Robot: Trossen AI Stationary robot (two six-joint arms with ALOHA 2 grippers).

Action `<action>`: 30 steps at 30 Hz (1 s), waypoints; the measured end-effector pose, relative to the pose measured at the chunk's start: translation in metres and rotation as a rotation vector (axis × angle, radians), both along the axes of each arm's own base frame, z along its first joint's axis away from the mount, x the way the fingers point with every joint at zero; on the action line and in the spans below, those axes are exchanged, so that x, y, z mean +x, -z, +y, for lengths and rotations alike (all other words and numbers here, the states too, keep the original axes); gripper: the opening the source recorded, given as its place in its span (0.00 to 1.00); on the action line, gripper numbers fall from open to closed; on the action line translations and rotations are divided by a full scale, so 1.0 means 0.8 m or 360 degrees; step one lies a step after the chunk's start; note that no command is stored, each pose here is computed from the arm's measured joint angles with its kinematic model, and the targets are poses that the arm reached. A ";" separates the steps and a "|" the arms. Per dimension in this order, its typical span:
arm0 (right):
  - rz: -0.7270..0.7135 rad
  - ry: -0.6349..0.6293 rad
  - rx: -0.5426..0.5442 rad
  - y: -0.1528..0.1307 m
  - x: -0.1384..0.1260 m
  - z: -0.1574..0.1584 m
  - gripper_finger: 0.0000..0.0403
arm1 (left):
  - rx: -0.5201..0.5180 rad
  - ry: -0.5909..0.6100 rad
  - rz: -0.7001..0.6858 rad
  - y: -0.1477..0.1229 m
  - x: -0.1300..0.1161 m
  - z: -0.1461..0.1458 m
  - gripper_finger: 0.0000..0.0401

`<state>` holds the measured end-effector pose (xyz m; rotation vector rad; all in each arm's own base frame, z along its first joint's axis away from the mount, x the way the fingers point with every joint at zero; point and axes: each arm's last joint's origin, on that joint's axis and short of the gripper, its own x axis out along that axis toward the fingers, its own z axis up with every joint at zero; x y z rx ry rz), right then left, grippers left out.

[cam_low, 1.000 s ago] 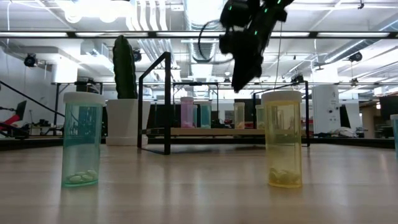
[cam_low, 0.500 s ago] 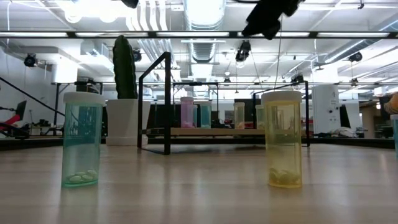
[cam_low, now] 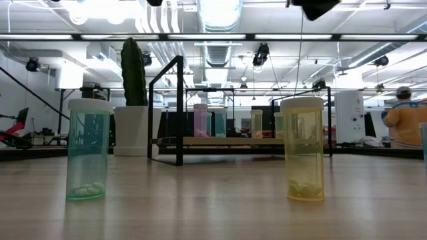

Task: Pick and place medicine bottles onto shelf by color
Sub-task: Put the yellow pill bottle on the shelf aligned with the other yellow pill bottle

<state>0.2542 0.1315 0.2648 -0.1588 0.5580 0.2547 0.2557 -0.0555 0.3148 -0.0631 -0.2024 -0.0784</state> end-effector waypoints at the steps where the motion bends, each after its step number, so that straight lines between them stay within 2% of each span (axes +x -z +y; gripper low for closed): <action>1: 0.0011 -0.0024 -0.0022 0.004 -0.001 0.008 0.43 | 0.0000 0.0002 -0.0001 0.000 0.001 0.000 0.54; 5: 0.0070 -0.0052 0.0020 0.023 0.001 0.034 0.46 | -0.0003 0.0008 -0.0034 0.000 0.004 -0.002 0.54; 7: 0.0125 -0.0017 0.0066 0.035 0.006 0.040 0.49 | -0.0005 0.0007 -0.0046 -0.001 0.003 -0.001 0.54; 13: 0.0298 0.0048 0.0049 0.079 0.020 0.052 0.62 | -0.0004 0.0014 -0.0038 0.000 0.003 -0.003 0.54; 17: 0.0315 0.0064 0.0062 0.104 0.033 0.061 0.67 | -0.0002 0.0015 -0.0028 0.003 0.002 -0.003 0.54; 25: 0.0242 -0.0011 0.0037 0.141 0.051 0.077 0.64 | -0.0002 0.0015 -0.0029 0.003 0.002 -0.003 0.54; 30: 0.0169 -0.0043 0.0059 0.148 0.059 0.083 0.60 | -0.0001 0.0015 -0.0024 0.004 0.003 -0.003 0.54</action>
